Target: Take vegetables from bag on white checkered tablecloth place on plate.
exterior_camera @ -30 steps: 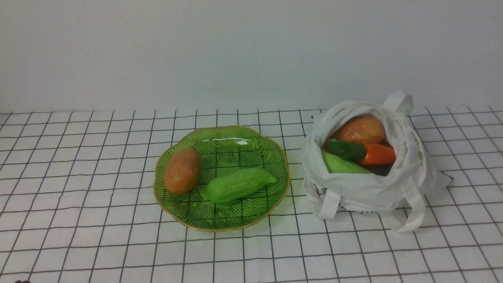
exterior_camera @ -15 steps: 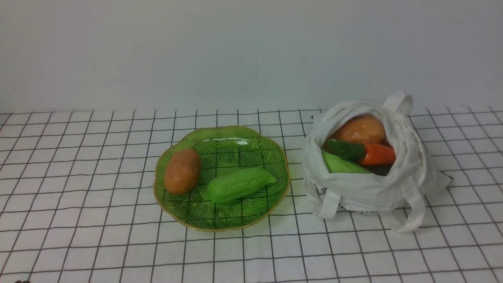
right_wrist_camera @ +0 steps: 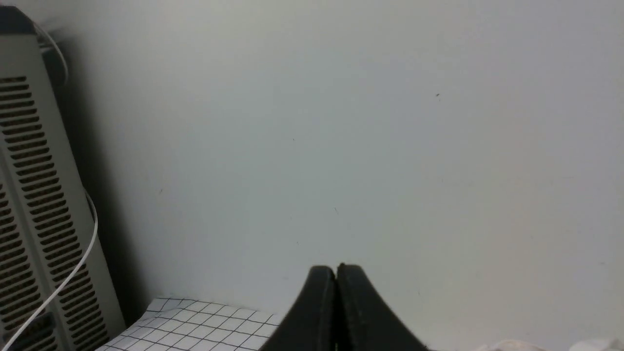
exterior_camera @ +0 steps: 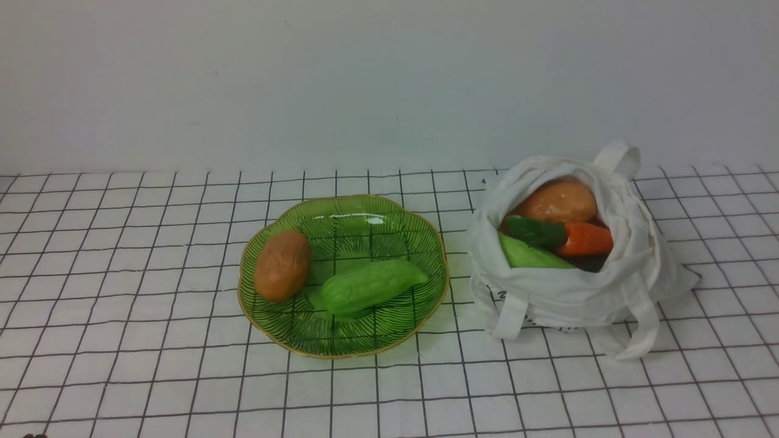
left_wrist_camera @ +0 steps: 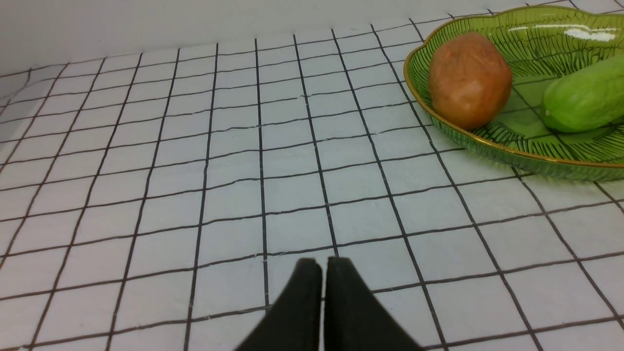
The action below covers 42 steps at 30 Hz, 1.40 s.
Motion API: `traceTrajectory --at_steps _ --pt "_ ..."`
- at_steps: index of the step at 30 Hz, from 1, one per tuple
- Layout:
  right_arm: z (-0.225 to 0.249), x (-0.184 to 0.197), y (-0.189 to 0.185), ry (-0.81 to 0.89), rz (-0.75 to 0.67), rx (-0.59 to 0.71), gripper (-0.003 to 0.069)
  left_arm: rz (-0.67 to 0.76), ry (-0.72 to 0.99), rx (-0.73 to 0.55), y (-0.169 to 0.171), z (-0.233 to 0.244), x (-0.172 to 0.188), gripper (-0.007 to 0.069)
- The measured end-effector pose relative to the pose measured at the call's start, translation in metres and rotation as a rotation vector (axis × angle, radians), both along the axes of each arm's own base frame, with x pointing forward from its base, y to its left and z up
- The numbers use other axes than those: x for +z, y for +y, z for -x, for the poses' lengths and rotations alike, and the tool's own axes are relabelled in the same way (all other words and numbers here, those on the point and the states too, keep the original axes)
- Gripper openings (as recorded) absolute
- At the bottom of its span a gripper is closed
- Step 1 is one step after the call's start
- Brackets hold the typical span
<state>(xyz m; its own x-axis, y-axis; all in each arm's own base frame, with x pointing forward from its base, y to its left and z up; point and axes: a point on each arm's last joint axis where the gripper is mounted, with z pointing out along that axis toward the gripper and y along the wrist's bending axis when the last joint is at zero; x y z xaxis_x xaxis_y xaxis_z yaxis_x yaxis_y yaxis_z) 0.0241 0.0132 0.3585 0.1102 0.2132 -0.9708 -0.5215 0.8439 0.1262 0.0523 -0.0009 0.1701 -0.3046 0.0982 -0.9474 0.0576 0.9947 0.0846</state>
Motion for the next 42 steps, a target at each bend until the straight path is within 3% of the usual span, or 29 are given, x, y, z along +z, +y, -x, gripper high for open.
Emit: traceTrajectory --at_steps 14,21,23,29,42 --pt "0.0 -0.005 -0.002 -0.085 0.132 -0.051 -0.0014 0.0 0.0 0.0 0.0 0.0 0.0 -0.0008" --pt "-0.022 -0.068 -0.007 0.085 0.276 -0.378 -0.0014 0.0 0.0 0.0 0.0 0.0 0.0 -0.0008" --pt "-0.026 -0.081 -0.008 0.13 0.291 -0.416 -0.0014 0.0 0.0 0.0 0.0 0.0 0.0 -0.0008" --pt "-0.035 -0.176 -0.017 0.425 0.36 -0.548 -0.0014 0.0 0.0 0.0 0.0 0.0 0.0 -0.0008" --pt "-0.031 -0.177 -0.017 0.347 0.331 -0.566 -0.0014 0.0 0.0 0.0 0.0 0.0 0.0 -0.0008"
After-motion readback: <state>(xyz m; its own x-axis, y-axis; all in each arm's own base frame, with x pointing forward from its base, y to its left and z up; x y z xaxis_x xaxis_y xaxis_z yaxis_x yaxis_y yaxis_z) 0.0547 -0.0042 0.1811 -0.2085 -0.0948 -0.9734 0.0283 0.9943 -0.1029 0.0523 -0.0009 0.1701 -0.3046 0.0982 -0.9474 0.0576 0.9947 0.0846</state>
